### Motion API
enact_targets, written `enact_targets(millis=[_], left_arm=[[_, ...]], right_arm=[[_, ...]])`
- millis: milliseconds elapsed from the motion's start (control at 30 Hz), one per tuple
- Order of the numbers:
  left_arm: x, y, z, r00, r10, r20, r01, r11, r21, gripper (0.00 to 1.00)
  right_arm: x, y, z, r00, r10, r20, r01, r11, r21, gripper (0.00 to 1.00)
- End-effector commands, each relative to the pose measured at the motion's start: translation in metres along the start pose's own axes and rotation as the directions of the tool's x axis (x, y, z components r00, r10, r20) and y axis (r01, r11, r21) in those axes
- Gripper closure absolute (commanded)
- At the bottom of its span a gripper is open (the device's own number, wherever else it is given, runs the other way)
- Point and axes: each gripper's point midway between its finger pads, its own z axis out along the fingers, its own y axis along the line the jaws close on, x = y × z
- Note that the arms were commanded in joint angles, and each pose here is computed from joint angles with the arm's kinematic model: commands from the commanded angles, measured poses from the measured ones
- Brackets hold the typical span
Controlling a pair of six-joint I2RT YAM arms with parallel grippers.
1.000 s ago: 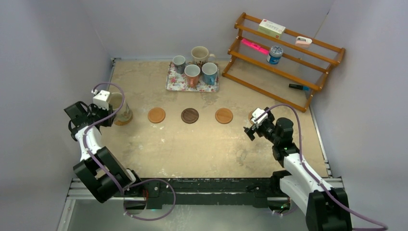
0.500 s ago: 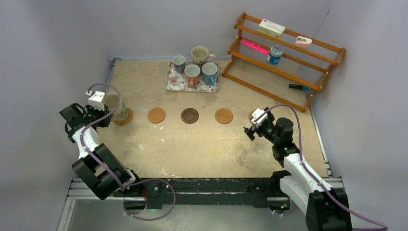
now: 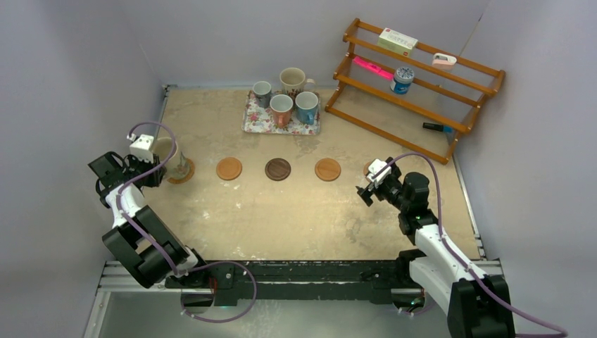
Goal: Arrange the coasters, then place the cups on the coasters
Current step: Place the cup on the coaster.
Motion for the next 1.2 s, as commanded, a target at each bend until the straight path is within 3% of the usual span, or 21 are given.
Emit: enact_targets(millis=[0,1167], left_arm=[[-0.0375,0.0105,-0.0015,0.985,0.11,0.136,-0.11,0.994,-0.004,1.0],[-0.0309,0.0125,0.0019,0.986,0.113,0.123,-0.113,0.994,-0.007,0.99]], right_arm=[[-0.0054,0.0009,0.0014,0.999,-0.021,0.029,0.022,1.0,-0.013,0.01],[-0.0032,0.0042,0.0023,0.999,-0.025,0.019,0.026,0.999,-0.036,0.01]])
